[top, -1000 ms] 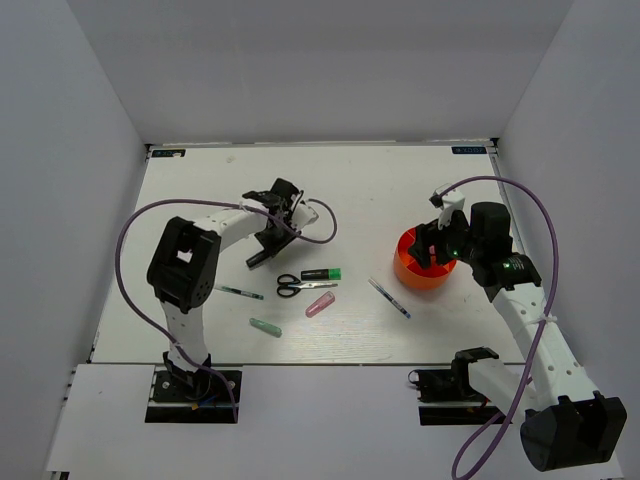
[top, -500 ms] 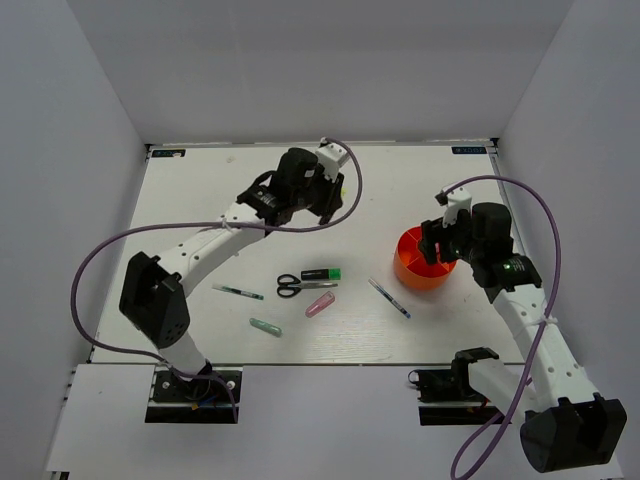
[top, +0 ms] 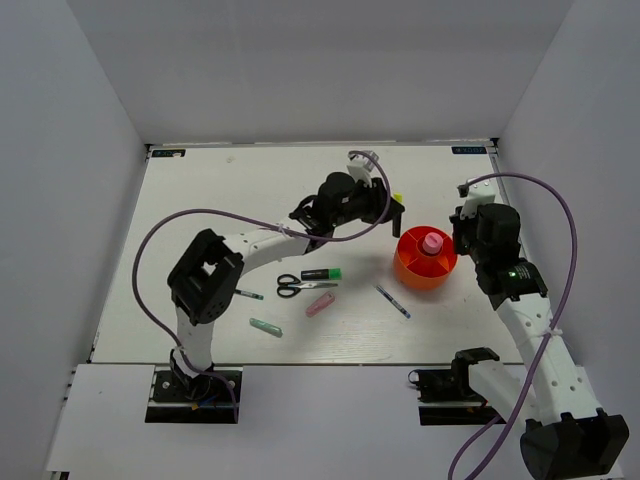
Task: Sort the stationery into containers
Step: Place the stationery in the storage box, then pick up the stationery from the center of the board, then place the stationery in the storage box, then pick up the pen from the center of the board.
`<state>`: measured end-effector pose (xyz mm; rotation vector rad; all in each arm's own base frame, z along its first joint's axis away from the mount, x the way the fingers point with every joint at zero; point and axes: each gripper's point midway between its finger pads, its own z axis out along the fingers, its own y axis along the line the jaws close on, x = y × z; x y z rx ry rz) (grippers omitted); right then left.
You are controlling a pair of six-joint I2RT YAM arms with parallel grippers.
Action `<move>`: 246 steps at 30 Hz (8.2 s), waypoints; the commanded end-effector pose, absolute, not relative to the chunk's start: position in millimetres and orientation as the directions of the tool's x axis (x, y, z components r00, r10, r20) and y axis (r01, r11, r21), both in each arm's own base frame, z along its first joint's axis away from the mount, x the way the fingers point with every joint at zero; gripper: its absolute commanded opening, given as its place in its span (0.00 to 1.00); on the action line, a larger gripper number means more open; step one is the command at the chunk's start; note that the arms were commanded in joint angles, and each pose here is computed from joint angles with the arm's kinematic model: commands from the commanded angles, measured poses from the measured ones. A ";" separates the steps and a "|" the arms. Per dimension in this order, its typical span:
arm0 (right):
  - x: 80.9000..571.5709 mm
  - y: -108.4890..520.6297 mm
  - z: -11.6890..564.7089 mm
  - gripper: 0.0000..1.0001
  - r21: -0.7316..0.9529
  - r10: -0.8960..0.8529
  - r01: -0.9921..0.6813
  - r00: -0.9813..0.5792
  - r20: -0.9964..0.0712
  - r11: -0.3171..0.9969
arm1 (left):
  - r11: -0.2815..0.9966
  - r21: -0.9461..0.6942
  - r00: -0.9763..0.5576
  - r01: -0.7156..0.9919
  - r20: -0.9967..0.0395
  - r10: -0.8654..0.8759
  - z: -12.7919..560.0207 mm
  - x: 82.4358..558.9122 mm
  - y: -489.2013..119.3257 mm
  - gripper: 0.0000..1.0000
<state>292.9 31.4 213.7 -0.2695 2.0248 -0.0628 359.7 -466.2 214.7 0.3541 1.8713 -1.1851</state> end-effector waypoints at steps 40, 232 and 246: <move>298.7 25.2 229.9 0.13 -0.174 -0.203 -0.111 -0.359 -0.911 0.978 | 0.474 -0.618 -0.646 0.627 -0.753 -0.127 175.3 336.6 -504.8 0.64; 307.0 0.6 214.8 0.00 -0.267 -0.251 -0.004 -0.349 -0.903 0.964 | 0.500 -0.533 -0.441 0.682 -0.846 -0.300 141.5 319.3 -492.4 0.55; 306.4 3.5 214.7 0.00 -0.261 -0.252 -0.022 -0.350 -0.902 0.965 | 0.487 -0.447 -0.350 0.751 -0.894 -0.281 191.2 306.1 -489.7 0.71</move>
